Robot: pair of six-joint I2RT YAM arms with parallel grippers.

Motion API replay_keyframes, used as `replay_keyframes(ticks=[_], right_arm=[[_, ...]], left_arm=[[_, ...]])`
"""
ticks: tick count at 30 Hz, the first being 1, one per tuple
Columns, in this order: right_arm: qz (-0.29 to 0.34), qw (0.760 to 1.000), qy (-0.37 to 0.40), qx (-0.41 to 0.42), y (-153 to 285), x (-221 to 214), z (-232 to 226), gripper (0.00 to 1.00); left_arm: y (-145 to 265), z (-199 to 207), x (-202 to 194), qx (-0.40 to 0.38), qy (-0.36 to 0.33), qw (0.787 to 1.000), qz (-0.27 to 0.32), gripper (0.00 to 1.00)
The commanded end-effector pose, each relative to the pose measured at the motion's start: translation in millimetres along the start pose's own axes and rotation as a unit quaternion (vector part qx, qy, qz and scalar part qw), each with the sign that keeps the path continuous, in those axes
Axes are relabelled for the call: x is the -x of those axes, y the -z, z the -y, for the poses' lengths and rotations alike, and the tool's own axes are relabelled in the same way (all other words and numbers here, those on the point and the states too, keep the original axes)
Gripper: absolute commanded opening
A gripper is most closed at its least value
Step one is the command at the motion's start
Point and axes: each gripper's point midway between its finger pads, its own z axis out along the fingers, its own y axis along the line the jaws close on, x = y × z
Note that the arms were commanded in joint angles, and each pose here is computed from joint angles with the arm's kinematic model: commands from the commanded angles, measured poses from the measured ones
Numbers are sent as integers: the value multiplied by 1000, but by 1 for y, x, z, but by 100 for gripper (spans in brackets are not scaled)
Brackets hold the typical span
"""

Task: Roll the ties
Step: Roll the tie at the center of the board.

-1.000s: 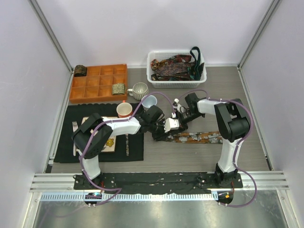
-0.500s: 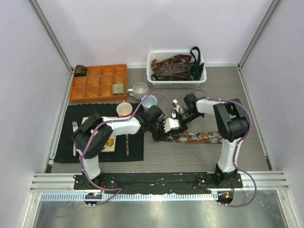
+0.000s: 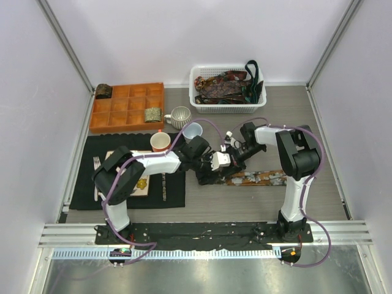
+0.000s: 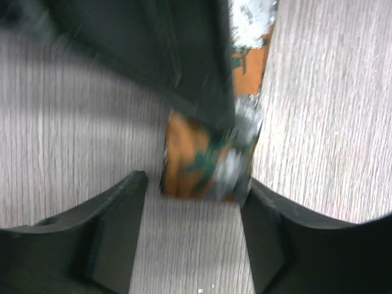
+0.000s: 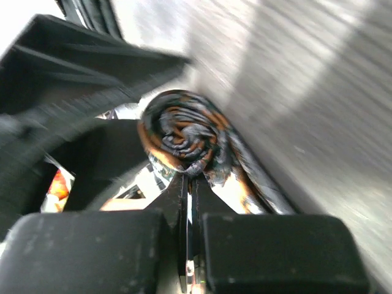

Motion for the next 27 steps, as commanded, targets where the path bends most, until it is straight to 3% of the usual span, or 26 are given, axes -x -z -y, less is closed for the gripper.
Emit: replay_keyframes(ticks=[1,9,18,22,27], right_arm=[[-26,997,1,-70,4,-14,40,1],[-37,993,9,-114,4,-22,62,1],[-11,988,9,-156,-1,-1,84,1],[3,988,22,-152,-7,18,84,1],[13,989,40,-140,-15,45,78,1]], left_arm=[[17,-3,13,12,14,999,27,67],[15,12,45,-8,4,997,83,84],[-8,17,55,-5,-14,996,86,86],[-14,12,49,4,-7,997,77,80],[-17,3,19,24,1,999,40,57]])
